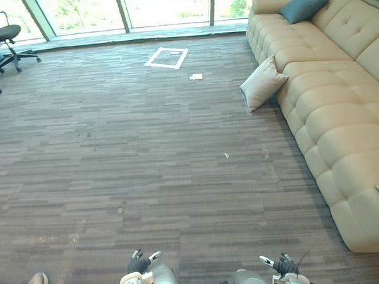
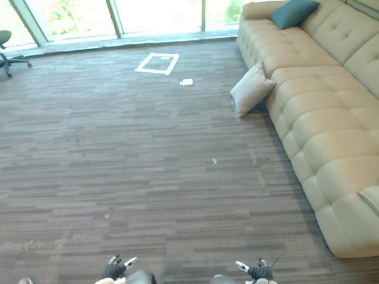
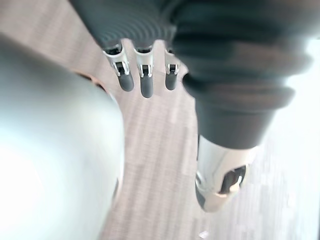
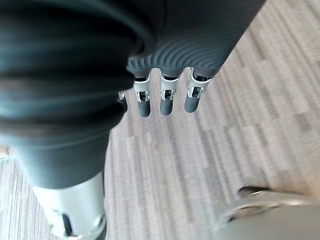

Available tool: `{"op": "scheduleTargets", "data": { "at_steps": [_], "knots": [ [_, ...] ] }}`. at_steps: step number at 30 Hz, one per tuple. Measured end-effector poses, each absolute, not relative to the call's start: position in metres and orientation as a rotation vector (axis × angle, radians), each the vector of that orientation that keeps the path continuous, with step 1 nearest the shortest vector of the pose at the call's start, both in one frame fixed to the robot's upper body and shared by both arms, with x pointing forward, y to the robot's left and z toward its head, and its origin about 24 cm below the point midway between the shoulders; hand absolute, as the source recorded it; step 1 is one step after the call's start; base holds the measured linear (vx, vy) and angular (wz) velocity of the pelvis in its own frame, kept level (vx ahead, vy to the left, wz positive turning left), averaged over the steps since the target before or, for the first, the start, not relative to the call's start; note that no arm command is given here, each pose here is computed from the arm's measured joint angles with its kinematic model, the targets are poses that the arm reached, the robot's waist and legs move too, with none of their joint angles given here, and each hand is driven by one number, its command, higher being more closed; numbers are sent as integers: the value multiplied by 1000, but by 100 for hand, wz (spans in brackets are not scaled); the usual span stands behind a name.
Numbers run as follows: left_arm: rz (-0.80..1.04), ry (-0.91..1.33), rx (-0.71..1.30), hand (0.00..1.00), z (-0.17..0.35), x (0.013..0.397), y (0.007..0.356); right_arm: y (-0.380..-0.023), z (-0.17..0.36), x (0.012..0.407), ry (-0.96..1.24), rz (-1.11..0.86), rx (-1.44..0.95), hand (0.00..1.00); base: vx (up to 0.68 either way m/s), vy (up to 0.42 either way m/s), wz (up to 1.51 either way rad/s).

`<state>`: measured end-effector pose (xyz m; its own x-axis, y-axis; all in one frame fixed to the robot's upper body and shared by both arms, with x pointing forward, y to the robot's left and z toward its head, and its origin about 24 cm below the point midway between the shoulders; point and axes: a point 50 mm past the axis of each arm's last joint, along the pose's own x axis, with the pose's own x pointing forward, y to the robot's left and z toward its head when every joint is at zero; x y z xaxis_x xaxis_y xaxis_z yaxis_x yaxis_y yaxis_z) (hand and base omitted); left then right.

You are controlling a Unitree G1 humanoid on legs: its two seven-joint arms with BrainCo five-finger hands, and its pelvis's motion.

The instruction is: Pick up cushions and gather them together orderly.

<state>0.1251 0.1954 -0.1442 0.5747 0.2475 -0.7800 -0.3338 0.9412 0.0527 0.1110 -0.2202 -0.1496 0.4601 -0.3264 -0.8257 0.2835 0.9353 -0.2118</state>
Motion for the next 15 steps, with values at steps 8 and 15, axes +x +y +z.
{"op": "scheduleTargets", "data": {
  "at_steps": [8, 15],
  "knots": [
    [355, 917, -56, 0, -144, 128, 214, -197, -152, 117, 1027, -300, -38, 0, 647, 214, -28],
    [311, 994, -48, 0, -152, 116, 200, -196, -138, 146, 901, -268, -48, 0, 545, 13, -21]
  ]
}}
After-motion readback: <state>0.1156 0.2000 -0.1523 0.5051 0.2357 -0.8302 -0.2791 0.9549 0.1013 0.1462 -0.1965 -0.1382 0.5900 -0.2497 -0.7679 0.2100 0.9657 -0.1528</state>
